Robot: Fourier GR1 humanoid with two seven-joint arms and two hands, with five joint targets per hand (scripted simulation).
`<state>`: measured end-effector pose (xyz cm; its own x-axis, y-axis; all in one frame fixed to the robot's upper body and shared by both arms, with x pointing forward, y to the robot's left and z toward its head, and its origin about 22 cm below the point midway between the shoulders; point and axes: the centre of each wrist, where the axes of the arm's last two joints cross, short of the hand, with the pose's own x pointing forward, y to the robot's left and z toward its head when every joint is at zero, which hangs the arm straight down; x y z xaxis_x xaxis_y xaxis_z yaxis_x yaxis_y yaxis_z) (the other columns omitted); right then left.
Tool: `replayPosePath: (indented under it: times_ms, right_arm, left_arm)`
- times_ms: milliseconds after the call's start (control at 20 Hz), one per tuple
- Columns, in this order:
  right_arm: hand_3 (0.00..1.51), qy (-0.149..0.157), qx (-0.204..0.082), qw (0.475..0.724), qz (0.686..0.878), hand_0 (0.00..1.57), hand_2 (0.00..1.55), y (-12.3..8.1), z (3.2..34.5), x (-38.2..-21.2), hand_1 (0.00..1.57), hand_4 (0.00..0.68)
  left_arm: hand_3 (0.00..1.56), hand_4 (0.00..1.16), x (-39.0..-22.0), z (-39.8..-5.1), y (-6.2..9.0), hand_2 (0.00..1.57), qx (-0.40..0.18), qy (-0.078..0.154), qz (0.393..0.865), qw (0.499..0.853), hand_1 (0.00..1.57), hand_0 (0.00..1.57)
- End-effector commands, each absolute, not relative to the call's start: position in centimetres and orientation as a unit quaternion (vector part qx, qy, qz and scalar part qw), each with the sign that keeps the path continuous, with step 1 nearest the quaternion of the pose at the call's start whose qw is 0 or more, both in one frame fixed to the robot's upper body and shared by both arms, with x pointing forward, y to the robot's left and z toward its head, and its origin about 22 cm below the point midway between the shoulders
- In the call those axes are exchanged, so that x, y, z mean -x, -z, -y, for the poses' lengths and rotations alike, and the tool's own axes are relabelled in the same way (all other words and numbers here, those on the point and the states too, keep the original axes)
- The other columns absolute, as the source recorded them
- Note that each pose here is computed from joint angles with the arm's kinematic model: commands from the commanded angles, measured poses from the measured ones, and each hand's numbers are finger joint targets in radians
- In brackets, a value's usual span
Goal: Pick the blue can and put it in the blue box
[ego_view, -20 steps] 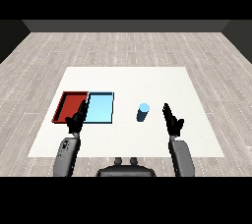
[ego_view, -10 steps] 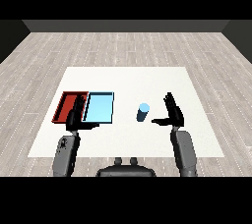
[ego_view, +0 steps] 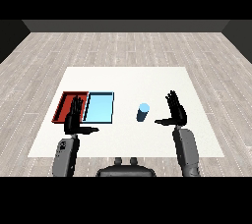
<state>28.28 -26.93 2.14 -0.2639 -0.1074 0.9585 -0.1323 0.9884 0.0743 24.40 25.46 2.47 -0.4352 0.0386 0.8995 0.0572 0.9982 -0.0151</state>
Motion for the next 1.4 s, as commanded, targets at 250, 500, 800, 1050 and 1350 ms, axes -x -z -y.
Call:
replayPosePath:
  times_ms: [250,500,800,1050,1350]
  right_arm:
    - [0.0,-0.01,-0.094,0.603,0.792,0.0,0.0,-1.8,27.2,-28.4,0.0,0.0]
    - [0.0,0.011,-0.106,0.609,0.786,0.0,0.0,-1.7,26.6,-27.2,0.0,0.0]
    - [0.0,0.014,-0.124,0.618,0.776,0.0,0.0,-1.3,24.1,-28.6,0.0,0.0]
    - [0.0,0.047,-0.135,0.634,0.76,0.0,0.0,1.1,21.7,-29.8,0.0,0.0]
    - [0.0,0.056,-0.148,0.629,0.761,0.0,0.0,2.0,20.8,-30.1,0.0,0.0]
  left_arm:
    - [0.0,0.0,-23.6,-26.2,-0.9,0.0,0.023,0.005,0.851,0.525,0.0,0.0]
    - [0.0,0.0,-23.9,-26.1,-3.7,0.0,0.034,-0.005,0.856,0.517,0.0,0.0]
    - [0.0,0.0,-24.1,-26.3,-1.7,0.0,0.028,-0.001,0.859,0.512,0.0,0.0]
    - [0.0,0.0,-24.5,-26.9,-1.9,0.0,0.022,-0.021,0.849,0.527,0.0,0.0]
    - [0.0,0.0,-23.4,-27.7,-3.4,0.0,0.037,-0.005,0.856,0.516,0.0,0.0]
